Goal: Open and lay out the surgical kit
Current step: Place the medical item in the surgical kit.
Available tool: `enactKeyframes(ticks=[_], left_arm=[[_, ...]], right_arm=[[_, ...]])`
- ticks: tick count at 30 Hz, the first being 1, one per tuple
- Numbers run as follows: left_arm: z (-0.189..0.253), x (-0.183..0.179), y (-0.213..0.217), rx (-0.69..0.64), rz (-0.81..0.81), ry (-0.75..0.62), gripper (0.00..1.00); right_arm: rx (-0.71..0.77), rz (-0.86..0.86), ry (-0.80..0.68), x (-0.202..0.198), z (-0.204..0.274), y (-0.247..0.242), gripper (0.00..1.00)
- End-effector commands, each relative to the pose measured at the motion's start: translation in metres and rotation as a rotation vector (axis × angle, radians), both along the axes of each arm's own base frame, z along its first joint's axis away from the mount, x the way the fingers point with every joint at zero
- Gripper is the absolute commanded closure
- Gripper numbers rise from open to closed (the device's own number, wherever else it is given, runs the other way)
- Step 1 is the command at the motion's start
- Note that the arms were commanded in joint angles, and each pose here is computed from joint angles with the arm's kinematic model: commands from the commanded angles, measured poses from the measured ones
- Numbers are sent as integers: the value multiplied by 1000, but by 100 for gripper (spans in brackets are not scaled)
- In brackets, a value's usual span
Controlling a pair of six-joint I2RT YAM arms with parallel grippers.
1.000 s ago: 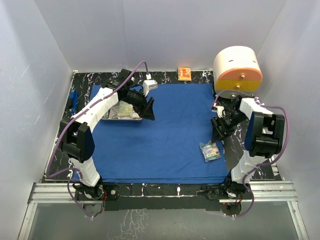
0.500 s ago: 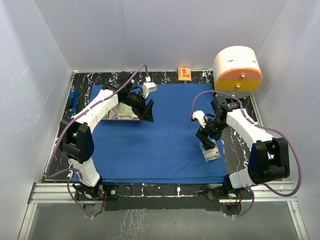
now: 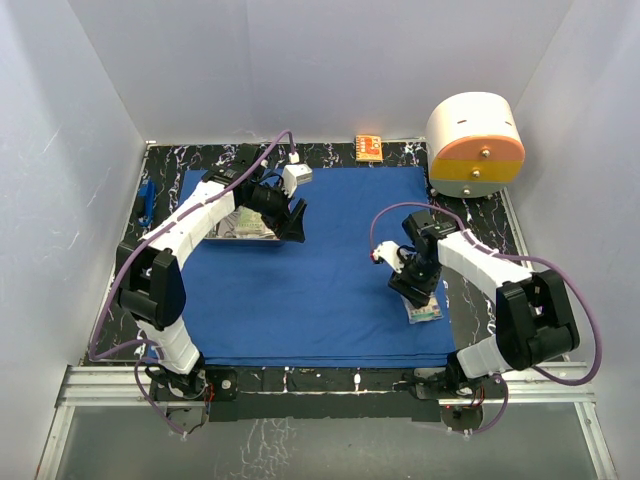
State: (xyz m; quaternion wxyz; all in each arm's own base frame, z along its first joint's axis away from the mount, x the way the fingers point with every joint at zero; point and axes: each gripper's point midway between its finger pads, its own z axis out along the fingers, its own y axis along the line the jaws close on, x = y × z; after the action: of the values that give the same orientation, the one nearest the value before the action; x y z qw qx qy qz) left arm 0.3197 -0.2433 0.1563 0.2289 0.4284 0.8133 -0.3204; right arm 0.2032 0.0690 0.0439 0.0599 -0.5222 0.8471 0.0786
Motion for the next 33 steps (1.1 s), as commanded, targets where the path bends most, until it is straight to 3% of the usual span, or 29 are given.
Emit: enactKeyframes(ticks=[1, 12, 33], left_arm=[[23, -5, 0, -27, -6, -48, 28], [25, -6, 3, -16, -5, -70, 28], [29, -10, 6, -17, -9, -86, 27]], right_arm=[[-8, -73, -39, 11, -2, 5, 51], [0, -194, 44, 0, -10, 17, 67], [-81, -386, 30, 18, 2, 16, 68]])
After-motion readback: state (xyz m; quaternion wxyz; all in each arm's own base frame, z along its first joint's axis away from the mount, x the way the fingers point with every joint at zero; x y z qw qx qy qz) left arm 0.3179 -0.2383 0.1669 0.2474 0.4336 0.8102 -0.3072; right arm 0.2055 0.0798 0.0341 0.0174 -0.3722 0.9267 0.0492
